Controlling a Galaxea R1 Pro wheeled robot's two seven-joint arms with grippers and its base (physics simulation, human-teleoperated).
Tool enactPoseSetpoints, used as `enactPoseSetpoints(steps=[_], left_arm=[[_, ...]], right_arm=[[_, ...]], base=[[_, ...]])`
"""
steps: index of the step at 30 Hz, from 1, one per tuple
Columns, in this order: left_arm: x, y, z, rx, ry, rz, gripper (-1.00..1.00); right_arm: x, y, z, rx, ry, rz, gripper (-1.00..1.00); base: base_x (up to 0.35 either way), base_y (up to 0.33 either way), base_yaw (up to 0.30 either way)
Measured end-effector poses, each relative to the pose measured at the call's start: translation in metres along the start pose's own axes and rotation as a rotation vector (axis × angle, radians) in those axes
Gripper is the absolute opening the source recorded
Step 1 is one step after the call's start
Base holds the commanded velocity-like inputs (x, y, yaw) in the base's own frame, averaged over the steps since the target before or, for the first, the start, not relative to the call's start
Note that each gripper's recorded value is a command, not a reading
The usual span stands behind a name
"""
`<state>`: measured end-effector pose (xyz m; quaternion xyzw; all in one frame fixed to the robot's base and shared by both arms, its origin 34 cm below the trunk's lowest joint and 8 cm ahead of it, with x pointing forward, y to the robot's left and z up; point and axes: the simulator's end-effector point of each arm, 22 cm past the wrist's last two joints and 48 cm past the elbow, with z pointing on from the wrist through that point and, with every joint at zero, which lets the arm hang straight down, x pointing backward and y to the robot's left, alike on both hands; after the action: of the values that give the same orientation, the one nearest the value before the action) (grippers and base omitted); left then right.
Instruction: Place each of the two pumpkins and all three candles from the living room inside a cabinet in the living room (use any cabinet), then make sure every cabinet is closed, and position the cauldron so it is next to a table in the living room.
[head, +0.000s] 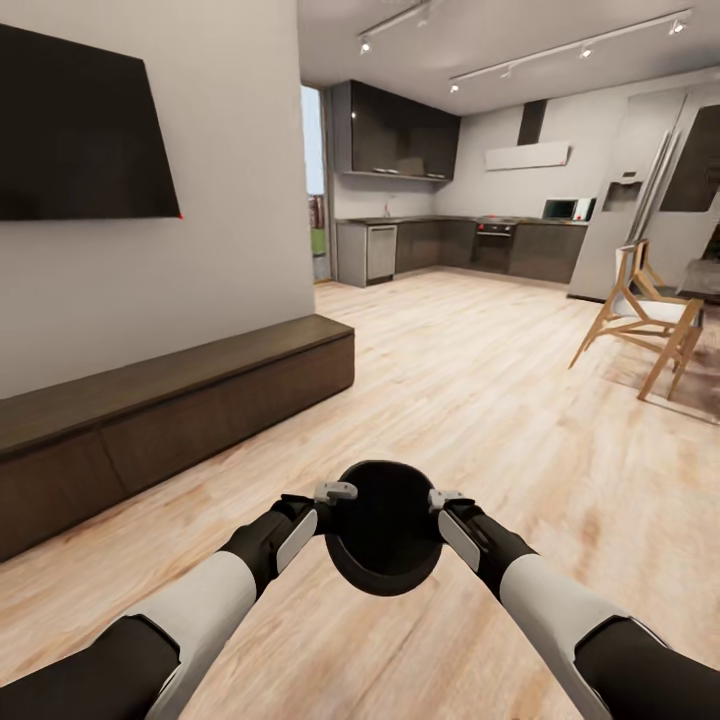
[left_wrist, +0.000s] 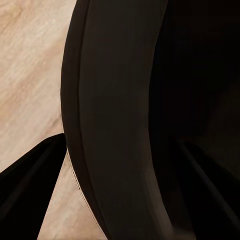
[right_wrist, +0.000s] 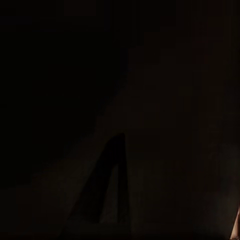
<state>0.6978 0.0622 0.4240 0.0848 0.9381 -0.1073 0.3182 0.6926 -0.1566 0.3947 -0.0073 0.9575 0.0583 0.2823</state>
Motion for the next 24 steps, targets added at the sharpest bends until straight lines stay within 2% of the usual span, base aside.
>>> enactPoseSetpoints(steps=[24], left_arm=[[-0.011, -0.002, -0.01, -0.002, -0.024, 0.006, -1.0]], right_arm=[[-0.011, 0.001, -0.011, 0.0, -0.025, -0.003, -1.0]], base=[[0.0, 0.0, -0.242]])
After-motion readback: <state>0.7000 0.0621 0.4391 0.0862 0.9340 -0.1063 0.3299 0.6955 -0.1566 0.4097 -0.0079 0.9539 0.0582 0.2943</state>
